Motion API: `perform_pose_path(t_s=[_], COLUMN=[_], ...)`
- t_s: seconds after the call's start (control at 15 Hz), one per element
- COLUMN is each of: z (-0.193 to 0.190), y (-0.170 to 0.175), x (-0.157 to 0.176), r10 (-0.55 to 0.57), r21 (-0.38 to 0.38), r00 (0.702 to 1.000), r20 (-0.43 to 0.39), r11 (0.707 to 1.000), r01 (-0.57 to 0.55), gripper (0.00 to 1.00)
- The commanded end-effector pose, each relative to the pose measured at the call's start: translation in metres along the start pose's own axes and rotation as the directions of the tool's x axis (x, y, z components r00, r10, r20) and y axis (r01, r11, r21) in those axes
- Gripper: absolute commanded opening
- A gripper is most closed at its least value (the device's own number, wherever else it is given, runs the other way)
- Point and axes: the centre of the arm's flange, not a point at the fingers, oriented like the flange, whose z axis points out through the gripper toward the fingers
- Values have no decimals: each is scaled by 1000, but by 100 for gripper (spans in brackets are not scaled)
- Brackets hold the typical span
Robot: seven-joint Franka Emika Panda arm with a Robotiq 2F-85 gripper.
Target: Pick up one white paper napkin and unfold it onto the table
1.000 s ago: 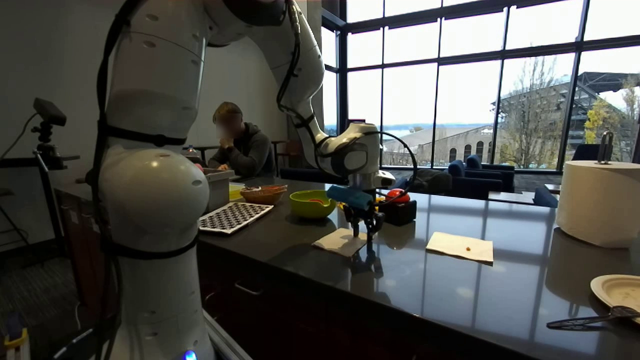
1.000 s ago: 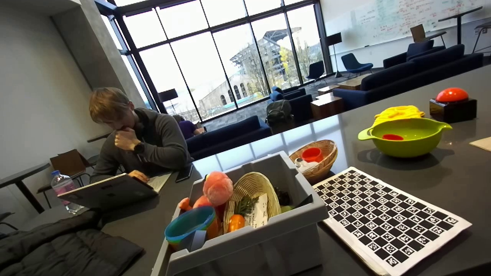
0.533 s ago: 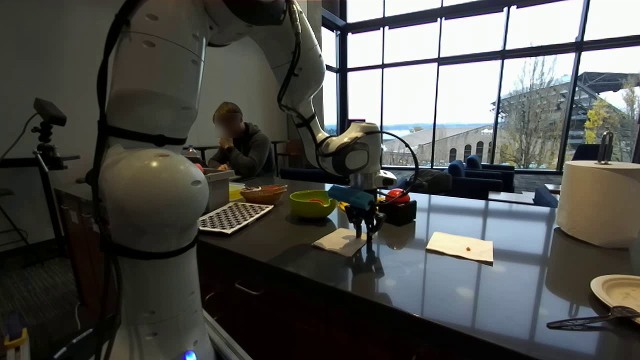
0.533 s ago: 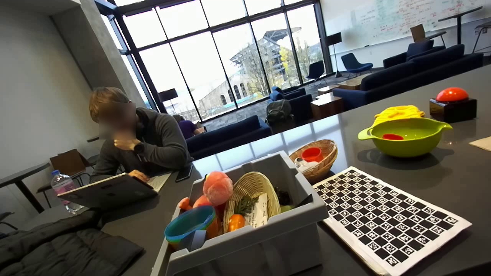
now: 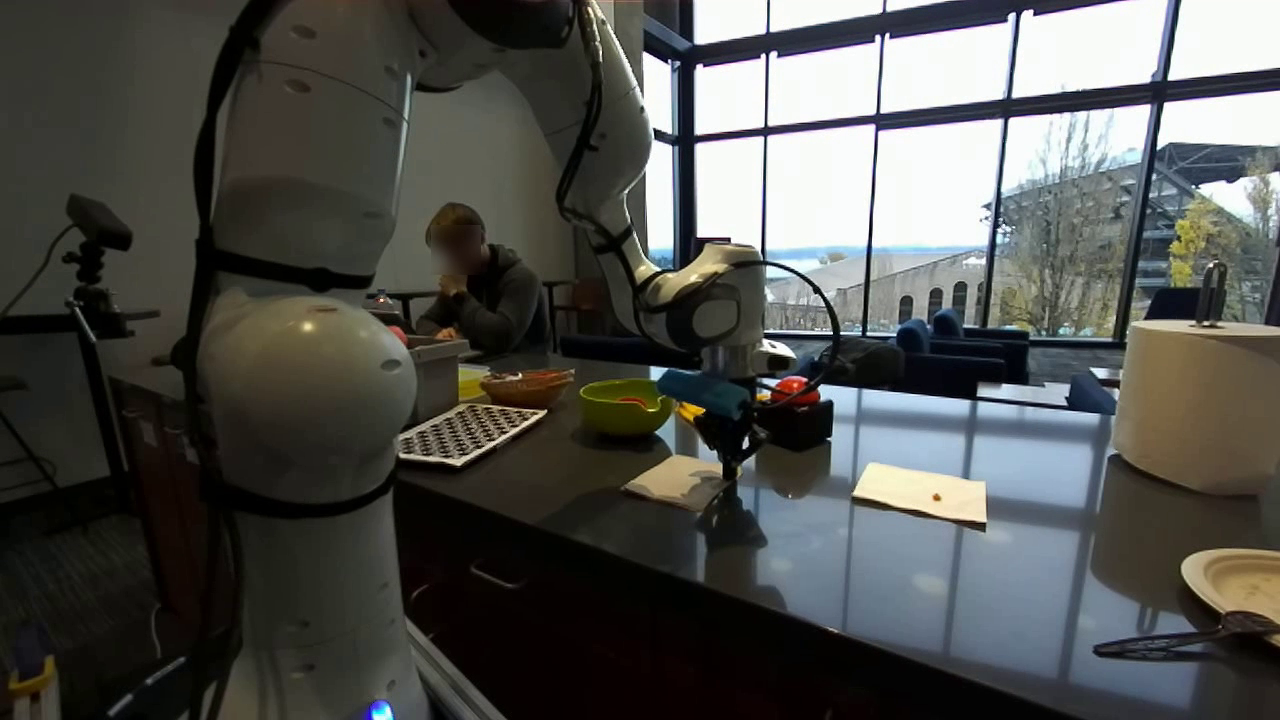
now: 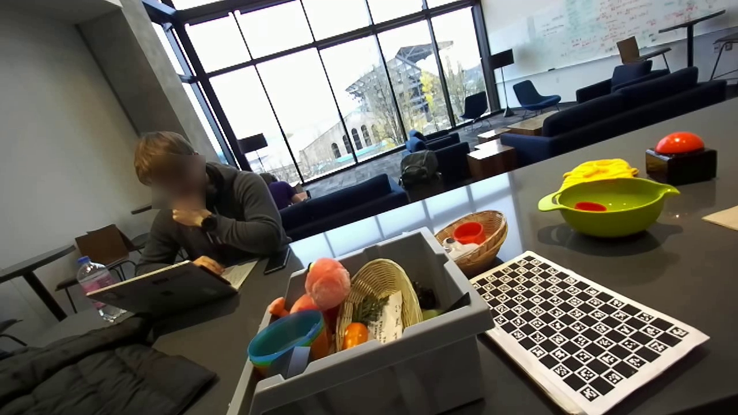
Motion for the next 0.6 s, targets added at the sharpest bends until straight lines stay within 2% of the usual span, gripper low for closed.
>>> perform_pose_path(t_s=[0.0, 0.53], z=[-7, -40], y=[-1, 8], x=[1, 5], r10=[7, 61], r21=[-11, -33], r00=[1000, 998], r20=[10, -34], r11=[1000, 998], r01=[-6, -62], gripper=[0, 0])
